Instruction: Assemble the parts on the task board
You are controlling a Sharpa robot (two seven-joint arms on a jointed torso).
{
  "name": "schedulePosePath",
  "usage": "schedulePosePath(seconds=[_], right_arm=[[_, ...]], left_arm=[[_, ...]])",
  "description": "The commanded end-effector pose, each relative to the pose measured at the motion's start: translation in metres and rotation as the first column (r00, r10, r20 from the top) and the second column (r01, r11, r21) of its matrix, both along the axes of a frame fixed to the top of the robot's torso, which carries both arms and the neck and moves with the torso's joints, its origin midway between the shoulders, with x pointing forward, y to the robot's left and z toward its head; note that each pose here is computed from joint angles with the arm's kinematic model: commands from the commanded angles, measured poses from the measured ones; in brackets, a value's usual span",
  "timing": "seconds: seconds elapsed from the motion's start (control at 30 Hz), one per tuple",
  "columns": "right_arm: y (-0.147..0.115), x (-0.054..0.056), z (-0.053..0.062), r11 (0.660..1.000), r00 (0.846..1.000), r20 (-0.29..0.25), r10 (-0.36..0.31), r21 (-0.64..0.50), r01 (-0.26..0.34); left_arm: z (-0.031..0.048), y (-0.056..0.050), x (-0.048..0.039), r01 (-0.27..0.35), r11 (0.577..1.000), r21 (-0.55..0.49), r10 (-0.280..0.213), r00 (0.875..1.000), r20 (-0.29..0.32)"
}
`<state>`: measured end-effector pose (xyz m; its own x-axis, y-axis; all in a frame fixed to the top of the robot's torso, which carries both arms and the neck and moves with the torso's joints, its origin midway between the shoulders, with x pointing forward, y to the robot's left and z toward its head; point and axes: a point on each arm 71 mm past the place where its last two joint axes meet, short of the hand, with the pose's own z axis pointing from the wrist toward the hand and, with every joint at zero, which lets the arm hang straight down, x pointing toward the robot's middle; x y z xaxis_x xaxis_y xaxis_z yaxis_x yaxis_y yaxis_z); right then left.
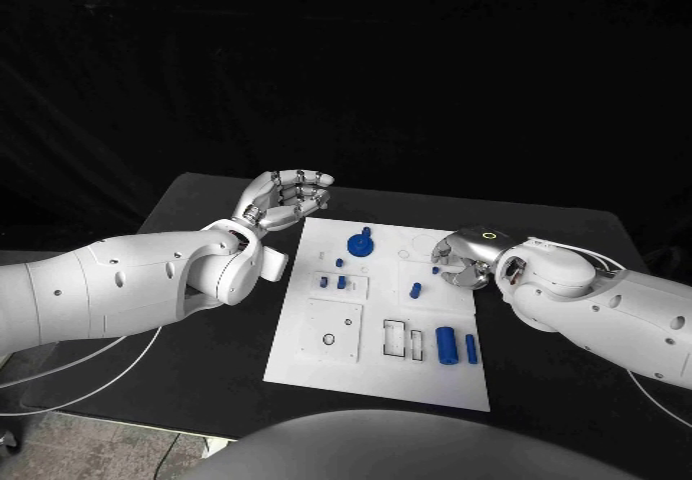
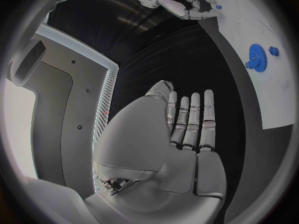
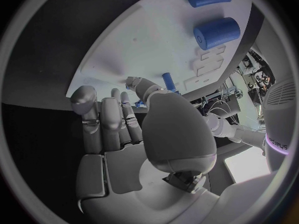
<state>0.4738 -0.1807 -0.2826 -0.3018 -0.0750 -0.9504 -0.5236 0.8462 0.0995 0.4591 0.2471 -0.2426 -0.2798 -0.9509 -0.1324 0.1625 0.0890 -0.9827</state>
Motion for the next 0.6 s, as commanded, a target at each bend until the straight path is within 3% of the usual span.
schedulePosePath(seconds=[0.03,0.6], right_arm=[[0.003,0.000,-0.001,1.000,1.000,-0.001,0.018,0.023,-0.018],[0.008,0.001,-0.013,0.999,1.000,-0.021,0.018,0.045,-0.017]], left_arm=[[0.0003,-0.003,0.0001,0.027,1.000,-0.004,-0.027,1.000,-0.005],[-0.0023,-0.006,0.0015,0.051,0.999,0.018,-0.051,0.999,-0.012]])
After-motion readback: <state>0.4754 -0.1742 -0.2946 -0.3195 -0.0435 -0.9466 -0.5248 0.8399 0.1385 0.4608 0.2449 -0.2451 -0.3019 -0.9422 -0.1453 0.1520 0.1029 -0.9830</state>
